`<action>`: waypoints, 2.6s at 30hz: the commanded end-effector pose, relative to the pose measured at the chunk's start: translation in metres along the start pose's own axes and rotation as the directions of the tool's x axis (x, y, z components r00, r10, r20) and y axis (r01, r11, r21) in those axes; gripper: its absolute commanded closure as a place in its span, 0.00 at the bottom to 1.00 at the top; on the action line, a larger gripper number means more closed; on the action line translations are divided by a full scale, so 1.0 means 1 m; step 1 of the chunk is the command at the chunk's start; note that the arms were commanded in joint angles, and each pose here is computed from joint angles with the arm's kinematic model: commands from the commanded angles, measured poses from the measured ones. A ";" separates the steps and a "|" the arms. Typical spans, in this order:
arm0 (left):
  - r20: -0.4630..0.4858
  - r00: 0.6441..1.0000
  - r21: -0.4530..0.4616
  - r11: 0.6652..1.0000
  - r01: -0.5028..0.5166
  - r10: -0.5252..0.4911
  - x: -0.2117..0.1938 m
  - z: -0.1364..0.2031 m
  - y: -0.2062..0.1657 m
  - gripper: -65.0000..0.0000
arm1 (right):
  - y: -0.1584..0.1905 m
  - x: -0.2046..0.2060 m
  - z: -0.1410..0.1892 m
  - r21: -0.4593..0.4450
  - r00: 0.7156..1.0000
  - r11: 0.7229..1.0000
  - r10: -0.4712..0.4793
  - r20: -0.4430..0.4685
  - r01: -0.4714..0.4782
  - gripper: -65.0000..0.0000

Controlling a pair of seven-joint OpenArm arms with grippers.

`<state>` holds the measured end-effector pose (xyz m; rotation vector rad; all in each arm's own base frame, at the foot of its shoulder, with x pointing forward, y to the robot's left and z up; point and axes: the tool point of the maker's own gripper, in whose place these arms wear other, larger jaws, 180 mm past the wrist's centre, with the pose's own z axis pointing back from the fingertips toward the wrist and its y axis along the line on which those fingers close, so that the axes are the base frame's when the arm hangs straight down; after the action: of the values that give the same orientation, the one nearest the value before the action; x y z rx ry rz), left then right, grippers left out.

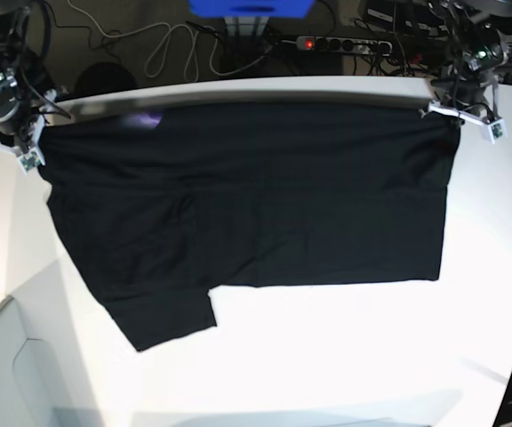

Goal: Fold the T-shirt properly
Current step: 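Drag the folded shirt with both grippers back toward the robot, then release the shirt and lower both grippers along its sides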

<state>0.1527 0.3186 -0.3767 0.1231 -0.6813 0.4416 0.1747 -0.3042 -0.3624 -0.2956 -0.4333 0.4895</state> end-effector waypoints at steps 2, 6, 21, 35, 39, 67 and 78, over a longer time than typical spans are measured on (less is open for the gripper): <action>0.018 1.000 0.026 1.000 0.018 -0.019 0.004 0.007 0.008 1.00 | -0.008 -0.003 0.005 -0.025 1.000 0.999 0.023 -0.006 -0.023 0.99; -0.007 1.000 0.036 0.999 0.028 -0.027 -0.006 0.010 0.013 1.00 | -0.005 -0.008 0.005 -0.017 1.000 1.000 0.025 -0.019 -0.025 0.99; -0.037 0.999 0.042 0.999 0.029 -0.028 -0.016 0.011 0.017 1.00 | 0.007 -0.020 0.007 0.015 0.999 0.999 0.035 -0.024 -0.035 0.82; -0.028 0.999 0.041 0.999 0.031 -0.030 -0.013 0.012 0.016 1.00 | 0.008 -0.020 0.006 0.016 0.999 0.999 0.036 -0.024 -0.036 0.50; -0.030 0.999 0.042 0.999 0.031 -0.030 -0.013 0.012 0.016 1.00 | 0.007 -0.019 0.007 0.015 0.999 0.999 0.037 -0.023 -0.036 0.50; 0.117 0.988 0.017 0.995 0.098 -0.099 0.035 0.034 -0.006 0.62 | -0.022 0.024 0.028 -0.108 0.993 0.994 -0.013 0.115 0.025 0.49; 0.378 0.925 -0.026 0.998 0.061 -0.046 0.145 0.026 -0.029 0.62 | -0.040 0.111 0.016 -0.113 0.955 0.993 0.000 0.297 0.035 0.40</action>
<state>0.2455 0.3322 -0.2785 0.1706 -1.0155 0.3669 0.2664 -0.2720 -0.3094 -0.2980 -0.7334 0.4827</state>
